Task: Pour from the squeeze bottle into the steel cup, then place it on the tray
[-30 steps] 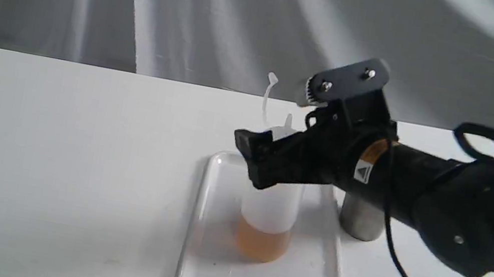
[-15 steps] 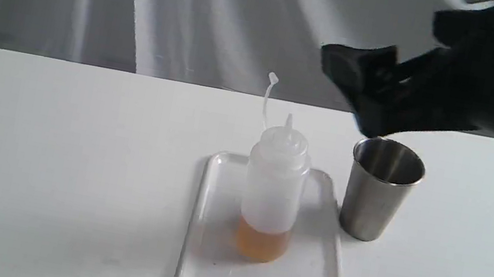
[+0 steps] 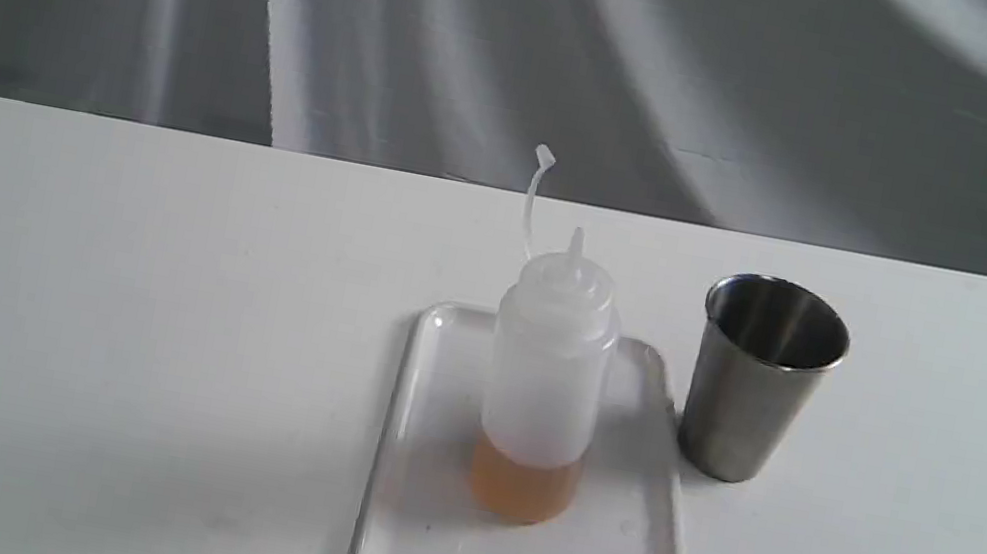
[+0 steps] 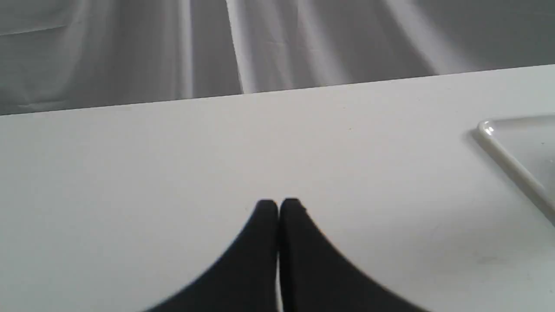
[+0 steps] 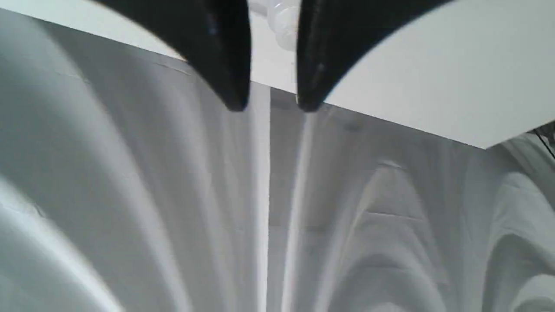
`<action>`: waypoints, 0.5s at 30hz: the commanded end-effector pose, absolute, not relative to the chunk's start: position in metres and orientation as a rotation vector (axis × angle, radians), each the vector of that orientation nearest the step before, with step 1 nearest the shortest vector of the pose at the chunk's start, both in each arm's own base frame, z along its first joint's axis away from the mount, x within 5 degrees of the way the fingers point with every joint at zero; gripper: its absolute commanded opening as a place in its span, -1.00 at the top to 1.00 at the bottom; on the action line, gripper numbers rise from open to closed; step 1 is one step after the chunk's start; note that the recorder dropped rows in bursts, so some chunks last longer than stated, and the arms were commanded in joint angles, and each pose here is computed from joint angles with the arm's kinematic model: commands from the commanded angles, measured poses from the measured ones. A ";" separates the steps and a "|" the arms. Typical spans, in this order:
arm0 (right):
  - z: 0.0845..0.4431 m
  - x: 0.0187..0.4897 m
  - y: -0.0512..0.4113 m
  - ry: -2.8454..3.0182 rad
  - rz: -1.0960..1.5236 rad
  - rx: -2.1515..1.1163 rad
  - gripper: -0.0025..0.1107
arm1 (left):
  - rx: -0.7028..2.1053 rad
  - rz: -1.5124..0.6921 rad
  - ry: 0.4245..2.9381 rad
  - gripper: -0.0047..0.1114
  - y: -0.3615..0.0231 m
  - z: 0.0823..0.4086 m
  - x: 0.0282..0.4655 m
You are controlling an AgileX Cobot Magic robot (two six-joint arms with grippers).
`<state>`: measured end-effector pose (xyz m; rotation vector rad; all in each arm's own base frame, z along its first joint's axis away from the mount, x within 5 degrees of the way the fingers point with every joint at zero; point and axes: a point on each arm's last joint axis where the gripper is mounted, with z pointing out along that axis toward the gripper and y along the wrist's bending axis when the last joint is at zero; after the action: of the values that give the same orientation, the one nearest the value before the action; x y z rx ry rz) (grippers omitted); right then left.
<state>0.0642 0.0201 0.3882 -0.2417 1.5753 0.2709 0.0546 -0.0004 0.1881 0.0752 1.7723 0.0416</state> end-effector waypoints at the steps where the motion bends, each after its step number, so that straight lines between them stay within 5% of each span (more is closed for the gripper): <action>1: 0.382 0.054 0.017 1.609 0.303 -0.222 0.95 | 0.071 0.040 1.767 0.92 0.000 0.187 0.055; 15: 0.366 0.064 0.022 1.511 0.314 -0.236 0.95 | 0.069 0.038 1.767 0.92 0.000 0.187 0.055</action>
<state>0.0611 0.0208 0.3730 -0.2328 1.5278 0.3089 0.0546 -0.0004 0.1881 0.0752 1.7723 0.0416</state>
